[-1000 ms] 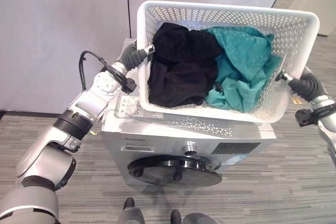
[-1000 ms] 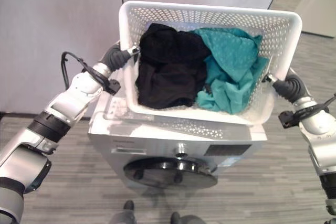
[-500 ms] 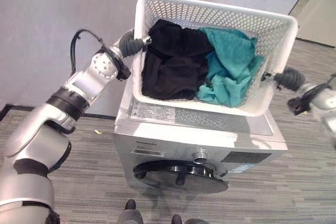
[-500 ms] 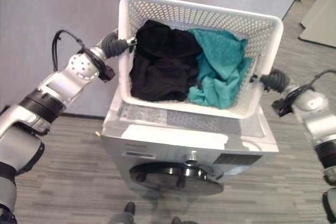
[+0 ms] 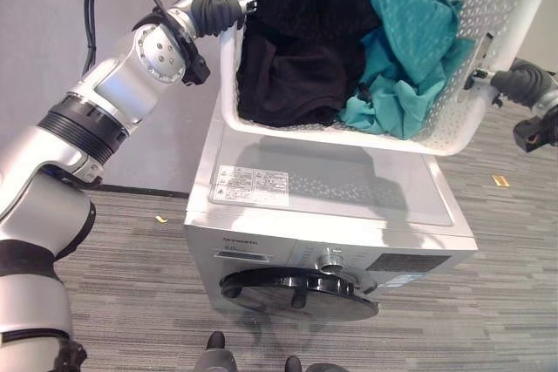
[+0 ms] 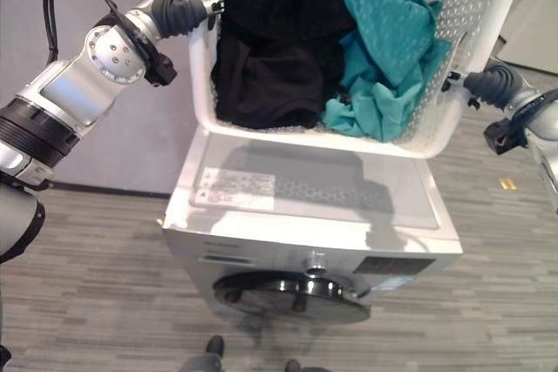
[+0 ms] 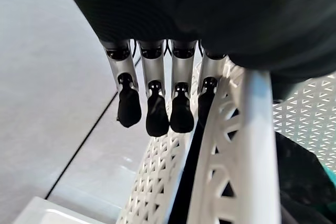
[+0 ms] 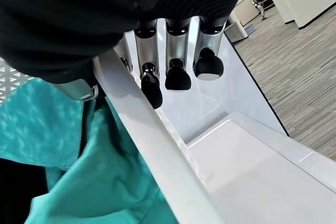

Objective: Grab the laundry basket,head to the washer,open it,put in the laundry and shut it.

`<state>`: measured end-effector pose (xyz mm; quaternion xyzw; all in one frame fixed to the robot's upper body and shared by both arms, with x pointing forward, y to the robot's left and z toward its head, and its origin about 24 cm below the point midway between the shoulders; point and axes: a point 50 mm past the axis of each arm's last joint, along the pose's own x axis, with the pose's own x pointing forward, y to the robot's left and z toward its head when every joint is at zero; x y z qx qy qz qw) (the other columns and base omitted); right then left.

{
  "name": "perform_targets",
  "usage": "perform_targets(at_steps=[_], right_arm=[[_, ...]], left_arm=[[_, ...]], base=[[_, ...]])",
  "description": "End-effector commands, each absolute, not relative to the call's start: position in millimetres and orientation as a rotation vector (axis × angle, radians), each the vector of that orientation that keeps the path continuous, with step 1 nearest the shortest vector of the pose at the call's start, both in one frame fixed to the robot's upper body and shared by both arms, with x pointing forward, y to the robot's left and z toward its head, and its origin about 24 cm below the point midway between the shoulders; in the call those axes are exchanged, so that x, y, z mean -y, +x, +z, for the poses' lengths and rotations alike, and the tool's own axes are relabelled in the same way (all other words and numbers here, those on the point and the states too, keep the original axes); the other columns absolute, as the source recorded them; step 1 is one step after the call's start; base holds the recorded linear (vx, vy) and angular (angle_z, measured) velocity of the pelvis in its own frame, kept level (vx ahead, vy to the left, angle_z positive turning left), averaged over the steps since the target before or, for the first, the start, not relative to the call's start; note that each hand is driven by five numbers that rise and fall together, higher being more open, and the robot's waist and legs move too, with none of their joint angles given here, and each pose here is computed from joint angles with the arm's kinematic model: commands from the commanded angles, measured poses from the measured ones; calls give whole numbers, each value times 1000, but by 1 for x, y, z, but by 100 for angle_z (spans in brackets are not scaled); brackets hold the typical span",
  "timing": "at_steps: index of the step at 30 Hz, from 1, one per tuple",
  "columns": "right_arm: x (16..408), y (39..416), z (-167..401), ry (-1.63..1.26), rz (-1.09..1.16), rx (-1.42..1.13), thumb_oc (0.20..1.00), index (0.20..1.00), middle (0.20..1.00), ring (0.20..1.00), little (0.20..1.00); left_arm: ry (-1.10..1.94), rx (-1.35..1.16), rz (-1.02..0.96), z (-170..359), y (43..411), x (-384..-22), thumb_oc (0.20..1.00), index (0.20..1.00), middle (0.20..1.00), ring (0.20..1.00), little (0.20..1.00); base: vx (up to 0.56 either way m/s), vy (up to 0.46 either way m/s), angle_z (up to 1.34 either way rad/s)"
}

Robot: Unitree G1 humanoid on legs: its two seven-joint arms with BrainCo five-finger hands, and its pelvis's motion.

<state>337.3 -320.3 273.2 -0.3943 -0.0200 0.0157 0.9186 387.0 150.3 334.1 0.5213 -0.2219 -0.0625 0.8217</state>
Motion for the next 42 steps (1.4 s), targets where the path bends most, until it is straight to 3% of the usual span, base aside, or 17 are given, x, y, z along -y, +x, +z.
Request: perform_targets(at_steps=[1,8,20,29,42], right_arm=[[382,310,298,-834,-259,-12,200,200,200,200,200],[372,318,283,-875,-199,-62,200,200,200,200,200],[335,346,305,-1078,-84,-100,200,200,200,200,200],[311,358,341,-1288,-14,-180,200,200,200,200,200],[302,355,360,-1377,52,-190,200,200,200,200,200]], left_arm=[[1123,557,124,390,374,-197,200,200,200,200,200],[1169,503,111,379,379,-198,200,200,200,200,200],[1422,299,89,352,393,-202,200,200,200,200,200],[1689,159,-47,348,397,-191,200,200,200,200,200],[1756,110,-229,353,385,-190,200,200,200,200,200]], base=[[0,0,0],[-4,-2,2],[-5,-3,3],[19,5,1],[15,4,2]])
